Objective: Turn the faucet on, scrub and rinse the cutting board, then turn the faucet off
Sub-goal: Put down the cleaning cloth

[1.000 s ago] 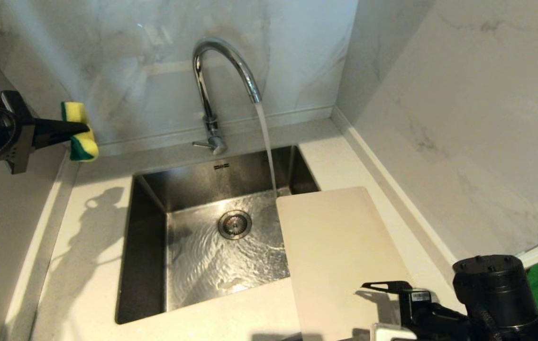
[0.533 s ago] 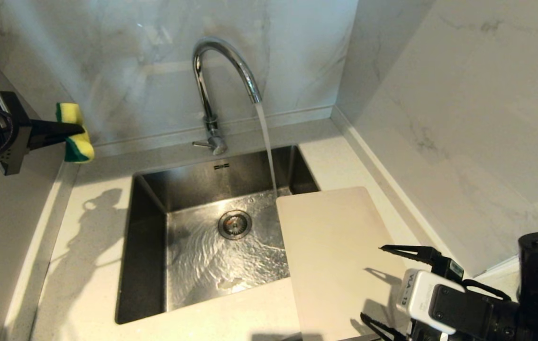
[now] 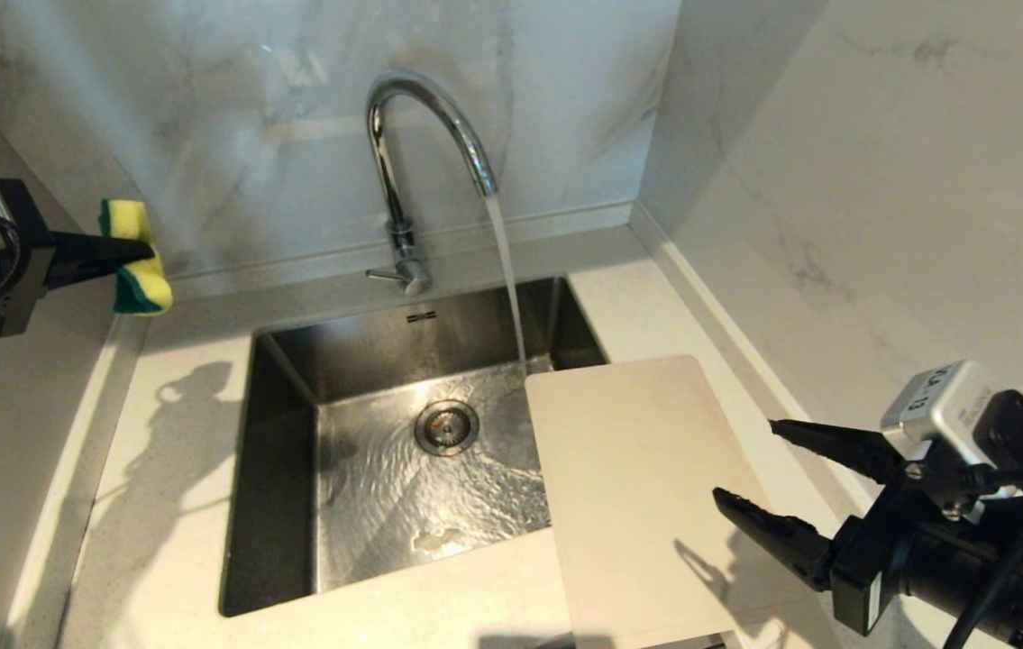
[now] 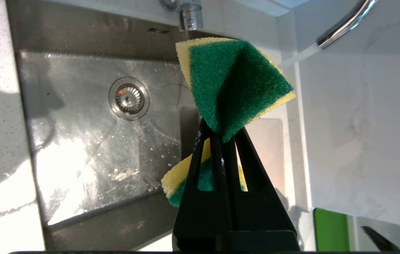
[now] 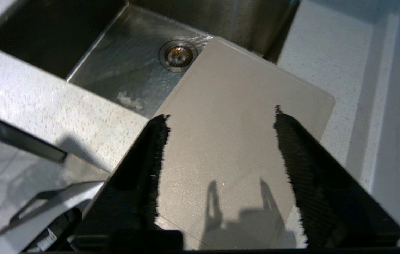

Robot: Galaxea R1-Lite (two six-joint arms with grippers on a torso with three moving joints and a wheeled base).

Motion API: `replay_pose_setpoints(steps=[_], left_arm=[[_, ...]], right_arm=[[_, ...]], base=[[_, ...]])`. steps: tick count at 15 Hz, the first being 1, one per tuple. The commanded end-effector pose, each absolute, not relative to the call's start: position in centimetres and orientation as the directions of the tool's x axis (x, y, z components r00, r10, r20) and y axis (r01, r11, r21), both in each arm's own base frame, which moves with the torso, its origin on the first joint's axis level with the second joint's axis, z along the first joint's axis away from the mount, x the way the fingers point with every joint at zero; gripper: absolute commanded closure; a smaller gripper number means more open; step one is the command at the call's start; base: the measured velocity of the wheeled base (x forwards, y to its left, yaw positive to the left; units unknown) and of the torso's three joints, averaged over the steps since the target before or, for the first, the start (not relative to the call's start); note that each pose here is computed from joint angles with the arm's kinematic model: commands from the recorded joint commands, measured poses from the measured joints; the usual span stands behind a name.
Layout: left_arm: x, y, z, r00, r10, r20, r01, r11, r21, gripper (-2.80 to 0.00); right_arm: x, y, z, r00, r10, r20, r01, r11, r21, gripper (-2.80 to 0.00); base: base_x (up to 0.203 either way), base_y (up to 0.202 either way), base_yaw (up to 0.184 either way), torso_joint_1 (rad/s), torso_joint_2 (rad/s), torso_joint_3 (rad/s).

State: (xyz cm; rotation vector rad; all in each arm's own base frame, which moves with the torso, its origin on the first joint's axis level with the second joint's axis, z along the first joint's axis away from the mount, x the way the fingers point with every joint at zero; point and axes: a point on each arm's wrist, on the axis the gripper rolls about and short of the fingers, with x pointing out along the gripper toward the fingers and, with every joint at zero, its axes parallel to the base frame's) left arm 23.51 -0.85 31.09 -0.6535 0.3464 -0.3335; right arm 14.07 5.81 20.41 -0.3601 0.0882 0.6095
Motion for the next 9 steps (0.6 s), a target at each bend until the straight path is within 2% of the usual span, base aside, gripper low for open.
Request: replay_pose_setpoints(steps=[1, 4, 9], left_arm=[[23.5, -0.8, 31.0, 0.887, -0.407, -0.218, 0.187, 0.749, -0.635, 0.0], [23.5, -0.8, 30.8, 0.891, -0.394, -0.226, 0.175, 0.756, -0.631, 0.0], [23.6, -0.8, 30.7, 0.89, -0.393, -0.23, 0.174, 0.76, -0.626, 0.0]], right_arm=[[13.5, 5.2, 21.1, 0.846, 0.513, -0.145, -0.533, 0.804, -0.264, 0.0], [13.0, 4.3, 21.5, 0.907, 0.406, -0.114, -0.421, 0.889, -0.18, 0.0], [11.4, 2.6, 21.3, 0.951, 0.302, -0.073, -0.309, 0.943, -0.121, 0.0]], base=[[0.0, 0.0, 0.0, 0.0, 0.0, 0.0], [0.0, 0.0, 0.0, 0.0, 0.0, 0.0], [0.0, 0.0, 0.0, 0.0, 0.0, 0.0]])
